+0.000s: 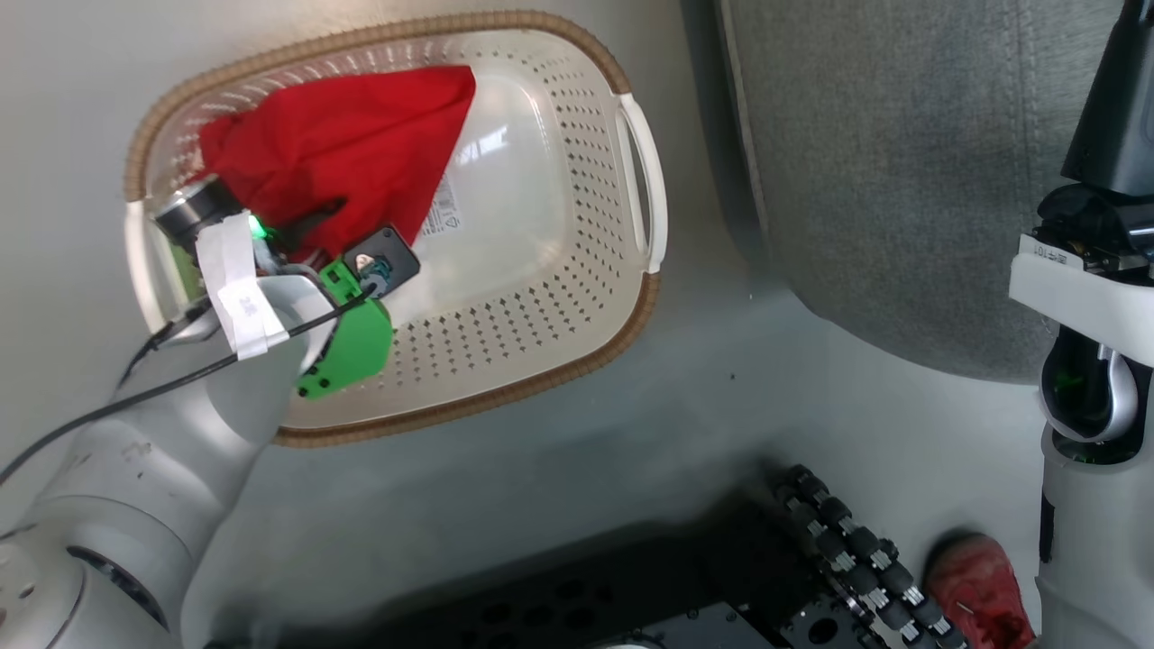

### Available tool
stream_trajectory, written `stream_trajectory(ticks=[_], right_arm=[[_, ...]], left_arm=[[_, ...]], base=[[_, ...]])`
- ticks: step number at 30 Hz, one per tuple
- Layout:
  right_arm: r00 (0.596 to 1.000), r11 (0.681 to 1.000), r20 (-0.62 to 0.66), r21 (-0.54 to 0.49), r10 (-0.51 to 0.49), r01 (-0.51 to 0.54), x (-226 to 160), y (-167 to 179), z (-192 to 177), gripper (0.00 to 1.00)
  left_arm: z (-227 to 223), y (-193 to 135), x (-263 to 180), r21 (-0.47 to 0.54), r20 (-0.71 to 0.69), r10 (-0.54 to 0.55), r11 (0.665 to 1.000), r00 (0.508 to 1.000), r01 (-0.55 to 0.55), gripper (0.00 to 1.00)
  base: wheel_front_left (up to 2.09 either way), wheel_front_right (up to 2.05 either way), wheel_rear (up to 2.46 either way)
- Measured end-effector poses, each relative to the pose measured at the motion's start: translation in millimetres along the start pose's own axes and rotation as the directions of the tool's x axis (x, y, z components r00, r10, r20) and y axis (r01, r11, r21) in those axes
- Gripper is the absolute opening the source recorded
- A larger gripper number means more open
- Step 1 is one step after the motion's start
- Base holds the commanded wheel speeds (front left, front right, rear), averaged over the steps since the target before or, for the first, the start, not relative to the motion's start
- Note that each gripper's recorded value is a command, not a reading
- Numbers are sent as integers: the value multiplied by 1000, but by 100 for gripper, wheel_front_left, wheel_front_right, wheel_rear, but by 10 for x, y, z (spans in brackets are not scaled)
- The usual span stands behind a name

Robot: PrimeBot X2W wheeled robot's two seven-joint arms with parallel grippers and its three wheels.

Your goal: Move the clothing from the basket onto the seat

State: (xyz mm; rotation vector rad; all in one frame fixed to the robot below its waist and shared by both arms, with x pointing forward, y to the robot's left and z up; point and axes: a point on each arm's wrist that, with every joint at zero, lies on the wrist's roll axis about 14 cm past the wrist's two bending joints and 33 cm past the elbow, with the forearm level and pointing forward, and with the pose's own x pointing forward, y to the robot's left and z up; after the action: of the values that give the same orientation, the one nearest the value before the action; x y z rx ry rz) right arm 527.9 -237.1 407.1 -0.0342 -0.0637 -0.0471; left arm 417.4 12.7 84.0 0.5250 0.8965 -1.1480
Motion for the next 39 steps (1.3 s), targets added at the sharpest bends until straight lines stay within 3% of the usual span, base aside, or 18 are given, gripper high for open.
stream_trajectory(ticks=[14, 15, 16, 17, 29, 39], right_arm=[[1000, 999, -22, -37, 6, -7, -16, -20, -156, 100], [1000, 999, -22, -36, 9, -9, -14, -12, -164, 100], [1000, 999, -23, -33, 12, -12, -12, 1, -174, 100], [1000, 999, -23, -31, 14, -14, -9, 10, -184, 100], [1000, 999, -17, -22, 24, -25, 35, 68, -213, 100], [998, 998, 11, -8, 60, -60, 7, 219, 55, 100]], left_arm=[[-417, 51, 283, 247, -139, 15, 969, 990, 20, 100], [-419, 54, 289, 249, -138, 16, 968, 990, 19, 90], [-412, 57, 296, 248, -129, 19, 969, 991, 14, 3], [-396, 61, 303, 244, -116, 19, 970, 993, 10, 0], [-31, 185, 264, 83, 41, 77, 993, 996, -80, 0], [530, 267, -113, -129, 193, 212, 973, 958, -189, 0]], base=[[0, 0, 0], [0, 0, 0], [0, 0, 0], [0, 0, 0], [0, 0, 0], [0, 0, 0]])
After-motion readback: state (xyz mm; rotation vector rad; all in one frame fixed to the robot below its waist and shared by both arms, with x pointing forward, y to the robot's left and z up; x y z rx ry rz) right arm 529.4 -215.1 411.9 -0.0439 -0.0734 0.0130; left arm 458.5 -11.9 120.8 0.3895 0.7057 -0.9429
